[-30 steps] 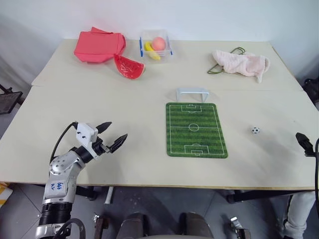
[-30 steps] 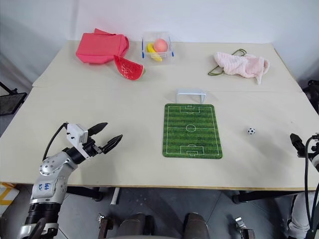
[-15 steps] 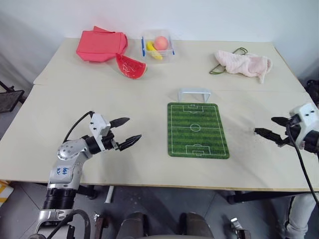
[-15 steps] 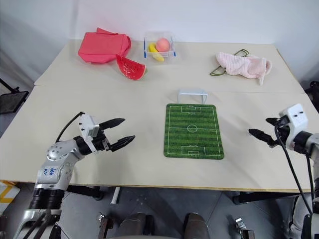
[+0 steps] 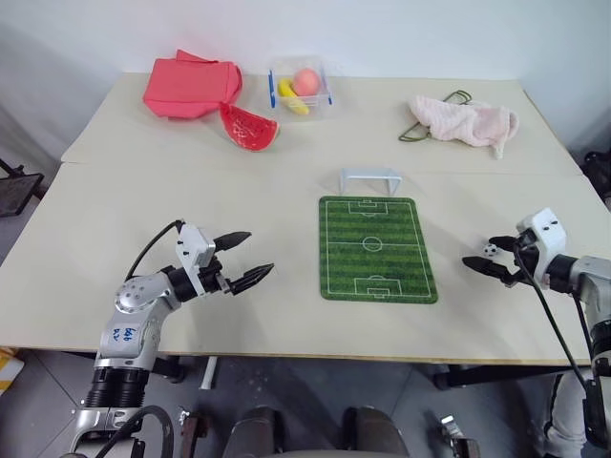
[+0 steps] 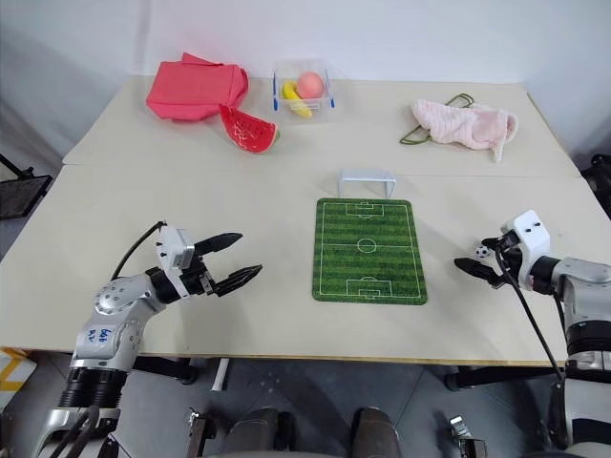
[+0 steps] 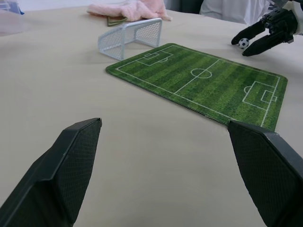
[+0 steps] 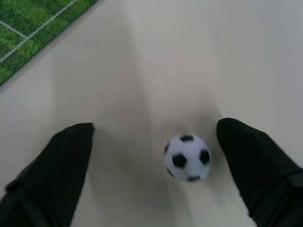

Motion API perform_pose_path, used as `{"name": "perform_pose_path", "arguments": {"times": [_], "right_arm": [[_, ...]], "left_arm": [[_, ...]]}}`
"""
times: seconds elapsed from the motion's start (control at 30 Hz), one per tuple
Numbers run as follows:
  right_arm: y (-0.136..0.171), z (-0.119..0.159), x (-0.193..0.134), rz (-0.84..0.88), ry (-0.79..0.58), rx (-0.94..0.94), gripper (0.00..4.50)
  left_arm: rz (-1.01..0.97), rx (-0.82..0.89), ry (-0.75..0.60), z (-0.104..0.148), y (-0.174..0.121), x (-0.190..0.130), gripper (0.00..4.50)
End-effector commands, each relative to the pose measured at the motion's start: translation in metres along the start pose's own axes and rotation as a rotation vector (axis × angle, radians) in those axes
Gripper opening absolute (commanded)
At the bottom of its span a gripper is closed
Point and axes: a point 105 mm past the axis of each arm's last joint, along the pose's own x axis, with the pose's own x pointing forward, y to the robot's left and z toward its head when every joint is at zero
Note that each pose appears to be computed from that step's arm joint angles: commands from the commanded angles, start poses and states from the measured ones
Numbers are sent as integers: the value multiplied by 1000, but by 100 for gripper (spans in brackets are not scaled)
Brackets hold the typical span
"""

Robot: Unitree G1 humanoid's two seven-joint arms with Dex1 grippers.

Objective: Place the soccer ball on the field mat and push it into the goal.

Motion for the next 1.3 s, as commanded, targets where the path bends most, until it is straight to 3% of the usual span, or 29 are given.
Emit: {"name": "perform_pose_path", "arguments": {"times": [0.03,0.23,0.27,0.4,0.47,0.63,0.87,1.3], "right_arm": [[-2,3,-1,-3,-9,-11,296],[-8,4,-8,-29,-20,-11,91],[-9,5,-10,-35,-27,-15,85],[-6,23,-12,-16,-70,-77,85],[9,48,-10,44,-127,-135,85],[76,82,1,251,-169,-236,85],[171,78,21,622,-137,-346,85],[181,60,50,750,-119,-429,85]], "left_arm": [[4,48,-31,13,1,-1,450],[10,49,-35,13,2,1,450],[10,49,-35,13,3,1,450],[-9,47,-38,12,2,5,450],[-53,46,-33,10,-4,7,450],[-177,42,-11,4,-18,9,450],[-303,71,5,-4,-25,10,450],[-292,85,-69,-3,-28,6,450]]}}
